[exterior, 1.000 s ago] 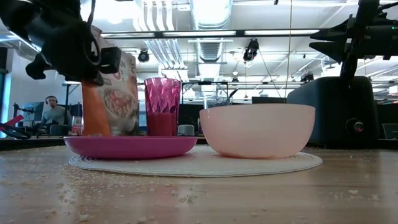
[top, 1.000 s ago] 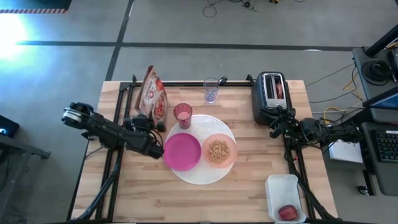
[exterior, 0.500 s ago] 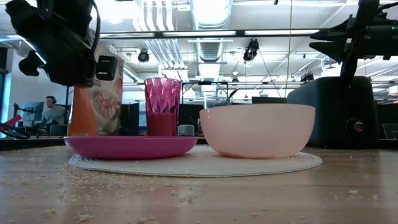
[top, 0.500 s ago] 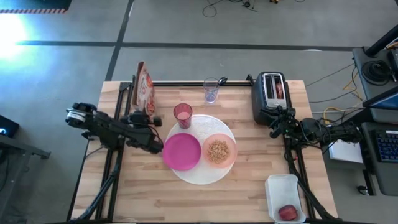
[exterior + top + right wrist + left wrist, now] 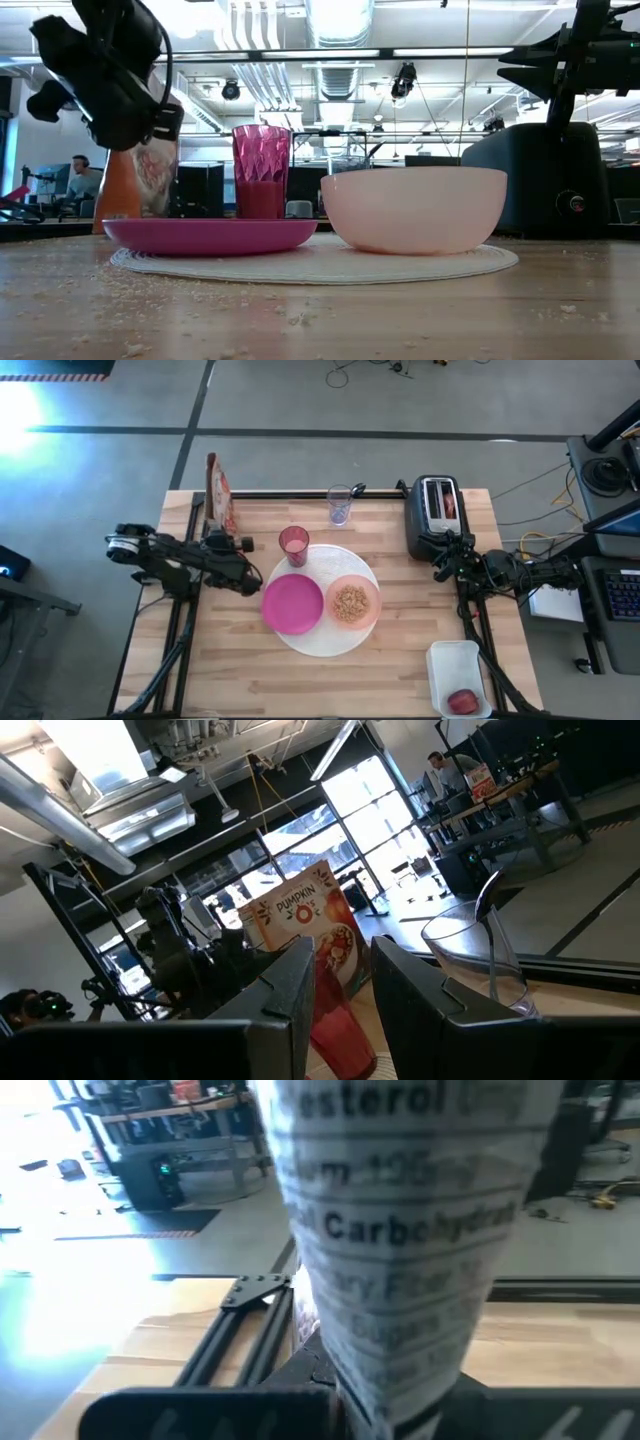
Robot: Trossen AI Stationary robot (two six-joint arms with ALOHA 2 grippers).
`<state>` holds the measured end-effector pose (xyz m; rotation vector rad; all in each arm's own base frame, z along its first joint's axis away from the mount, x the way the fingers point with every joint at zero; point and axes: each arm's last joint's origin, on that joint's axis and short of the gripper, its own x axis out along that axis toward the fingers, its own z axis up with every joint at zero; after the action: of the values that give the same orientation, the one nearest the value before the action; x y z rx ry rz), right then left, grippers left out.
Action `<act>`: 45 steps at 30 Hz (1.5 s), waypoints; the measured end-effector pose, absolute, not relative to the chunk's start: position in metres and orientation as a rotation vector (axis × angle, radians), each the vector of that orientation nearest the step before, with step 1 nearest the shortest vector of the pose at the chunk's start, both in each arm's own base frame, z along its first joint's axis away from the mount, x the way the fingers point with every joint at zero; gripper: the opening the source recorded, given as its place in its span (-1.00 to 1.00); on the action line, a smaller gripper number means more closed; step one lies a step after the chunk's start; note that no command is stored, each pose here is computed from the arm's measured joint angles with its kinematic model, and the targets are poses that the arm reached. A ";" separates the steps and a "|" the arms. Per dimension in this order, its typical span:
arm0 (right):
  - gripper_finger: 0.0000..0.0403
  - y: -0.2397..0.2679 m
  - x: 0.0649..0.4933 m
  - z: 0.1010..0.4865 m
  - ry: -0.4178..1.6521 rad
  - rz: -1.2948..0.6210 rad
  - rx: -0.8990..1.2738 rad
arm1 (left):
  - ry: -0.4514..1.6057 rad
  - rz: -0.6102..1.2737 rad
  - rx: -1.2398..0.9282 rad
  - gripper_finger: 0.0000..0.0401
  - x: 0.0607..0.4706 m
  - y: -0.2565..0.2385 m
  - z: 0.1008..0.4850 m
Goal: Arrange a breakfast setting
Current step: Pour the cereal into the orange bowl
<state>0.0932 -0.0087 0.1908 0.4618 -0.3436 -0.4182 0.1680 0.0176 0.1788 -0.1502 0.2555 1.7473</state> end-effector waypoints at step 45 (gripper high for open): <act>-0.55 -0.009 0.093 0.191 -0.343 -0.418 0.462 | 0.529 1.818 -0.286 -0.41 0.187 0.018 0.194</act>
<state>0.0932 -0.0087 0.1907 0.4618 -0.3434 -0.4181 0.1866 0.0178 0.1938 -0.2859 0.5287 1.8184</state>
